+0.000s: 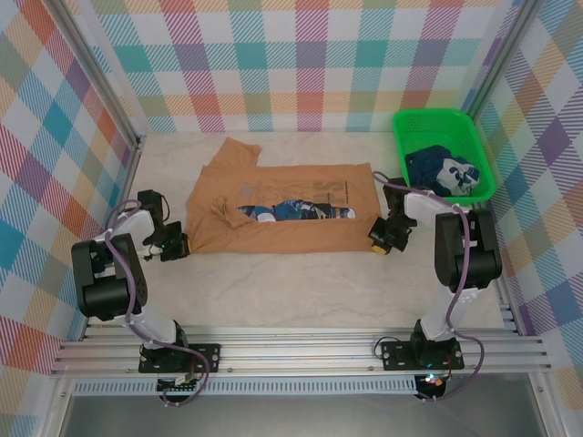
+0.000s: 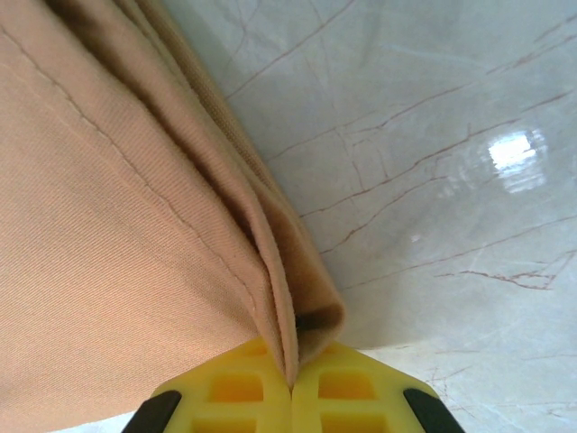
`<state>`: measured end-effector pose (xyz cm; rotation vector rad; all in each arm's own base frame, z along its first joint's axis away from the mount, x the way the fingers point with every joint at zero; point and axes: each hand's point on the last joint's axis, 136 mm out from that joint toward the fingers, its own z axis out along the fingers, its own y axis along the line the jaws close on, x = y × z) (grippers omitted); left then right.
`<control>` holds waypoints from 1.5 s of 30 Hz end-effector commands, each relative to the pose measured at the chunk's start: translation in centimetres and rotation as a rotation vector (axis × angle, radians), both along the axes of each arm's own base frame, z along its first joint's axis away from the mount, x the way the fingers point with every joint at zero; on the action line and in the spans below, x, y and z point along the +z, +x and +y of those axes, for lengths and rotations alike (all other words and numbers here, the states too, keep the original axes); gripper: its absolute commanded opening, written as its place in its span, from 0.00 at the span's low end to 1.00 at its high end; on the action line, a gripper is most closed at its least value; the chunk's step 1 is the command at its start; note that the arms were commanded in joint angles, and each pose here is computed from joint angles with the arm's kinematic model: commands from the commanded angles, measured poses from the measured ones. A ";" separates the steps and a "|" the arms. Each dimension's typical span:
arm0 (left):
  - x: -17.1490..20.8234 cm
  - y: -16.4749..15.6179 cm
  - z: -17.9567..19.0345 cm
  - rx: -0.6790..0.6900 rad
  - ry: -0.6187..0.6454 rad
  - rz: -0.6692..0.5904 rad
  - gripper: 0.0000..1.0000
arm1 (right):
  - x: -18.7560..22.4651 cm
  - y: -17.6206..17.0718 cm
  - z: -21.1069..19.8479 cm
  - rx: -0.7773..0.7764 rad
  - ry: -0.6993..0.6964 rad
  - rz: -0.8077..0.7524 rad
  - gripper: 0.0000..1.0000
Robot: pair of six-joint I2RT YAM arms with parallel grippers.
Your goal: Fold and stack the t-shirts
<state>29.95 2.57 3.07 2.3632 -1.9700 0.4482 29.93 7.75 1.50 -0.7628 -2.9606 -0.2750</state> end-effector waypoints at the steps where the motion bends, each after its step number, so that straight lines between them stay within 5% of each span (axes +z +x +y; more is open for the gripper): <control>1: 1.3 -0.7 0.9 -0.012 0.031 0.015 0.01 | -1.1 0.9 -1.1 0.013 -0.065 -0.021 0.00; 30: -0.1 -5.8 3.6 -0.110 0.062 0.150 0.00 | -1.5 0.6 -1.8 0.043 -0.112 -0.012 0.00; 45: -0.7 -11.3 4.6 -0.228 0.187 0.272 0.00 | 0.0 -7.1 -1.2 -0.038 -0.102 0.093 0.00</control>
